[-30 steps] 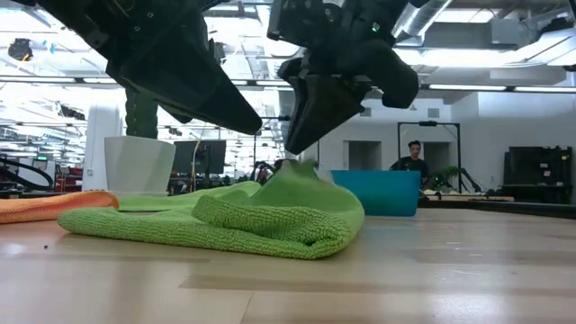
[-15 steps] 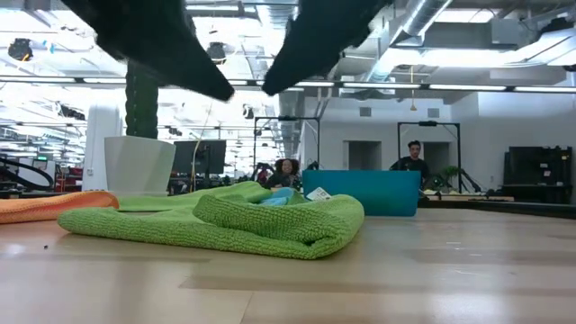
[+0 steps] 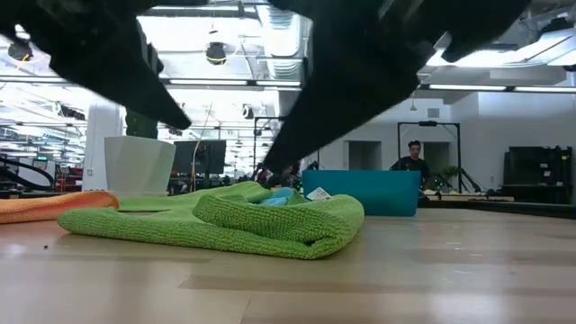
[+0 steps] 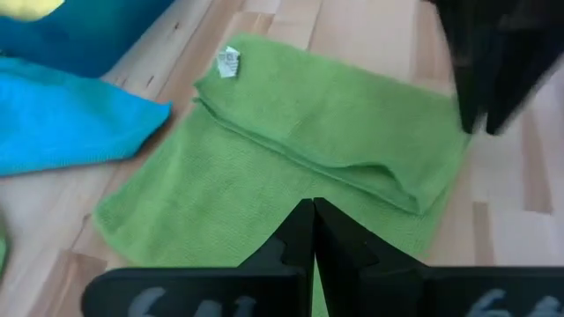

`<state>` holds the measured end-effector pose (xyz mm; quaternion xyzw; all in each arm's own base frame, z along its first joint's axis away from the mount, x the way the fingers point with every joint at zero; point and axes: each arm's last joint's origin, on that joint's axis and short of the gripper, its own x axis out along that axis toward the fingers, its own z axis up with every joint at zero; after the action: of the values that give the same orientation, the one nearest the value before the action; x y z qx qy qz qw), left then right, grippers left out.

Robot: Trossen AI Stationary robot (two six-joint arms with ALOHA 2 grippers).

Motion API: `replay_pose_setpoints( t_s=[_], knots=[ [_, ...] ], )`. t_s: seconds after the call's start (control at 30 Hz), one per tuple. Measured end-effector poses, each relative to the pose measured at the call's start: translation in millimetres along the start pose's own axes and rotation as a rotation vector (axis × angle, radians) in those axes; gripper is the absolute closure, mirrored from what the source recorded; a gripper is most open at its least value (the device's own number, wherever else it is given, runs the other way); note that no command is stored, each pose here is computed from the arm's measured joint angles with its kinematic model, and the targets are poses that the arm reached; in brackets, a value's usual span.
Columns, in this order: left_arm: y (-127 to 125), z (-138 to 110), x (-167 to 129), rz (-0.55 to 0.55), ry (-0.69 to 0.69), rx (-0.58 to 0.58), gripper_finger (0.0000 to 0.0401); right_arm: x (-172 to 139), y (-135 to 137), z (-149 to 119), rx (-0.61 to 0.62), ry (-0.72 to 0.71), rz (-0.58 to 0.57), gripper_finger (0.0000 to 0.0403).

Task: Fold microfiber towels
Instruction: Fold the right green towel

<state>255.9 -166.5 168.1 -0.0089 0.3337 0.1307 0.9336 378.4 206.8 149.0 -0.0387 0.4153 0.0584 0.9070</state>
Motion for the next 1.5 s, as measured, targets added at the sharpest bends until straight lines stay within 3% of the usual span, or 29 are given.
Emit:
replay_pose_setpoints(
  t_s=[0.4,0.57,0.67,0.9,1.27,1.5],
  knots=[
    [0,-6,3,-0.053,-0.014,-0.065,0.0401,8,16,-9,0.007,0.018,0.057,0.0338],
    [0,-6,3,-0.052,-0.012,-0.062,0.0401,-12,12,7,0.024,-0.068,-0.057,0.0345],
    [1,-7,3,-0.049,-0.009,-0.060,0.0401,-6,7,4,0.024,-0.052,-0.094,0.0354],
    [1,-7,3,-0.049,-0.003,-0.059,0.0401,24,8,-13,0.066,0.025,-0.022,0.0378],
    [1,-8,3,-0.059,0.006,-0.058,0.0401,19,24,-13,0.044,0.033,0.042,0.0373],
    [1,-8,3,-0.059,0.006,-0.052,0.0401,14,20,5,0.043,-0.071,-0.107,0.0387]
  ],
)
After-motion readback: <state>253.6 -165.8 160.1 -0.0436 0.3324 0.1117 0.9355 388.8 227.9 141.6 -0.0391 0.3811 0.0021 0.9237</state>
